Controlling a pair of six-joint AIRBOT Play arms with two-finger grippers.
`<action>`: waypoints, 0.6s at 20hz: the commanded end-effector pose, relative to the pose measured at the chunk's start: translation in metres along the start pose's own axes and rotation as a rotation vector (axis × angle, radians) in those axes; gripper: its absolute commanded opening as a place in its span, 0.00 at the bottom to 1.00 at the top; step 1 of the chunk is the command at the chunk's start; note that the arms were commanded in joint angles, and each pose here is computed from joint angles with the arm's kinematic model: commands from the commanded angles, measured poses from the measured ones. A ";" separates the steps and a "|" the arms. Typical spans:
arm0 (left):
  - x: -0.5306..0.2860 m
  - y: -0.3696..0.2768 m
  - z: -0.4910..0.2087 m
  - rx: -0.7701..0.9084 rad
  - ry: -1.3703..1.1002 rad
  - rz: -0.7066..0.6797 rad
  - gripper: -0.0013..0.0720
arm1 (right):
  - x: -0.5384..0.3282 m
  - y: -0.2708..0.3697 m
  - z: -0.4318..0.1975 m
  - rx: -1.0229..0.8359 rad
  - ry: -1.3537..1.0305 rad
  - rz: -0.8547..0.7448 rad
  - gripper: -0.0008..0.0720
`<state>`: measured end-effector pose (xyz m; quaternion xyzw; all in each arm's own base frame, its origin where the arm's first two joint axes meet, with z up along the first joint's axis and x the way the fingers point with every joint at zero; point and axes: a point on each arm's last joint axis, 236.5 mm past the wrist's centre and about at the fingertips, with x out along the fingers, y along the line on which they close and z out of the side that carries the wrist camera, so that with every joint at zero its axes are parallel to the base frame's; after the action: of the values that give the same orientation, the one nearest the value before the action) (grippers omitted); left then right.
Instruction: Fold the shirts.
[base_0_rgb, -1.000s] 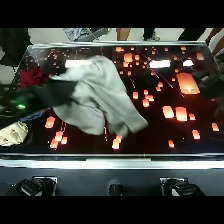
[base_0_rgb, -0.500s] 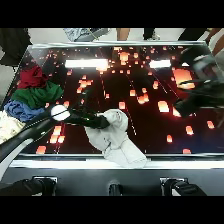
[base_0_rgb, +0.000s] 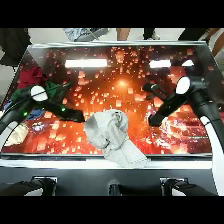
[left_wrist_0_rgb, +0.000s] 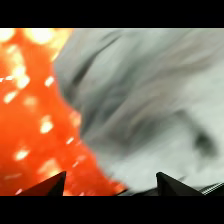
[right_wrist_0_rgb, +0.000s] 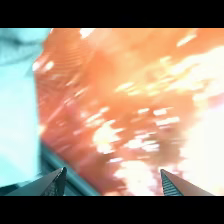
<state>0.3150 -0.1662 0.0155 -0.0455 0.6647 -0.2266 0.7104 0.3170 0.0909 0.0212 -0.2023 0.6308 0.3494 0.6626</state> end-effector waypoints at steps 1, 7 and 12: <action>0.021 0.022 -0.054 -0.051 0.071 0.009 1.00 | 0.050 0.035 -0.024 -0.032 0.069 0.202 0.94; 0.098 -0.037 -0.064 -0.057 0.001 -0.158 0.99 | 0.086 0.073 -0.059 -0.015 0.141 0.358 0.99; 0.116 -0.042 -0.058 -0.032 -0.019 -0.139 0.61 | 0.105 0.084 -0.079 0.018 0.187 0.399 1.00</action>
<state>0.2458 -0.2258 -0.0732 -0.1027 0.6664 -0.2657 0.6891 0.2128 0.1130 -0.0645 -0.1126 0.7085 0.4460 0.5352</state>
